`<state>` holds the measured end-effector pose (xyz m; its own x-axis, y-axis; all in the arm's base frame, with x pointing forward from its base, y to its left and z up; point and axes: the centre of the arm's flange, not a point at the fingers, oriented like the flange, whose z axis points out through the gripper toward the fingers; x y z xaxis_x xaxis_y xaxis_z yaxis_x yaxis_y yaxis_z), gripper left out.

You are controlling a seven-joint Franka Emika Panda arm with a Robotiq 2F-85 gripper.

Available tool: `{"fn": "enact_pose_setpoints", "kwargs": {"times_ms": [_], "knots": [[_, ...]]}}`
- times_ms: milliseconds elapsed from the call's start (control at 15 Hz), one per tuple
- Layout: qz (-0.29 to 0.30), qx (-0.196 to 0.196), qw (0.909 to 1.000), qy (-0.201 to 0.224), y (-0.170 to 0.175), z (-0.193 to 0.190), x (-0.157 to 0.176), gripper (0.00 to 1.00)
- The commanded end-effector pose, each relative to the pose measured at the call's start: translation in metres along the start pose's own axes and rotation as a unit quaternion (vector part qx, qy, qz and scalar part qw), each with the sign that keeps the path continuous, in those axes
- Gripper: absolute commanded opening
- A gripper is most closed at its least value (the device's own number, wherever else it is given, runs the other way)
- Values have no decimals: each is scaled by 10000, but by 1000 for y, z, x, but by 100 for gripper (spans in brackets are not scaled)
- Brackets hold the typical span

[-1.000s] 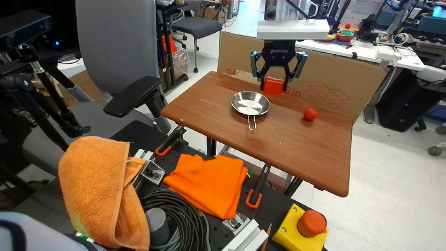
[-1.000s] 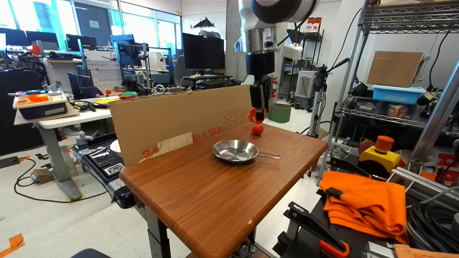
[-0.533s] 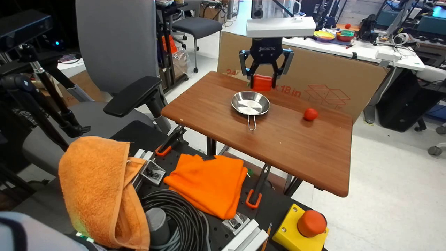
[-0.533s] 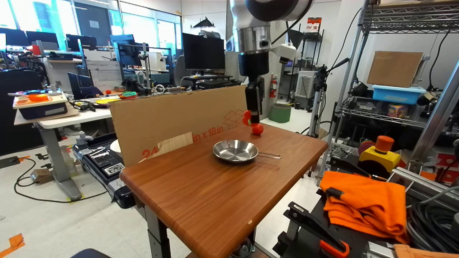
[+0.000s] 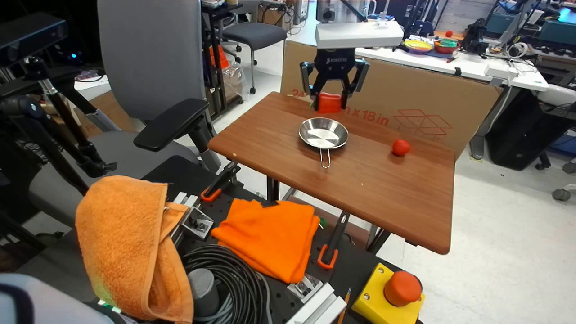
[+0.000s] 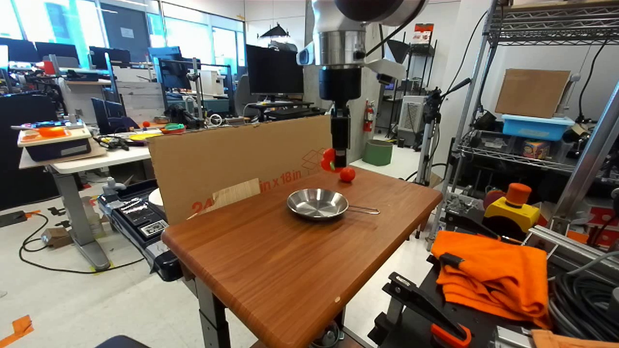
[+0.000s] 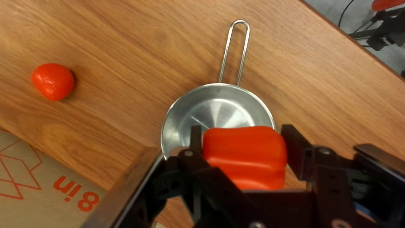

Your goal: Put the pepper on the pan

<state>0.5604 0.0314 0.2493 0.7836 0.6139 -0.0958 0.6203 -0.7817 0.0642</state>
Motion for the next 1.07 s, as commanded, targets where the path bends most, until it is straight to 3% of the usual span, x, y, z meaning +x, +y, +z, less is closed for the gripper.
{"fn": "enact_pose_setpoints", "kwargs": {"times_ms": [0, 1000], "knots": [[-217, 3, 9996, 203, -2, -5, -13, 38], [-104, -116, 9998, 139, 9, -2, -21, 38]]}}
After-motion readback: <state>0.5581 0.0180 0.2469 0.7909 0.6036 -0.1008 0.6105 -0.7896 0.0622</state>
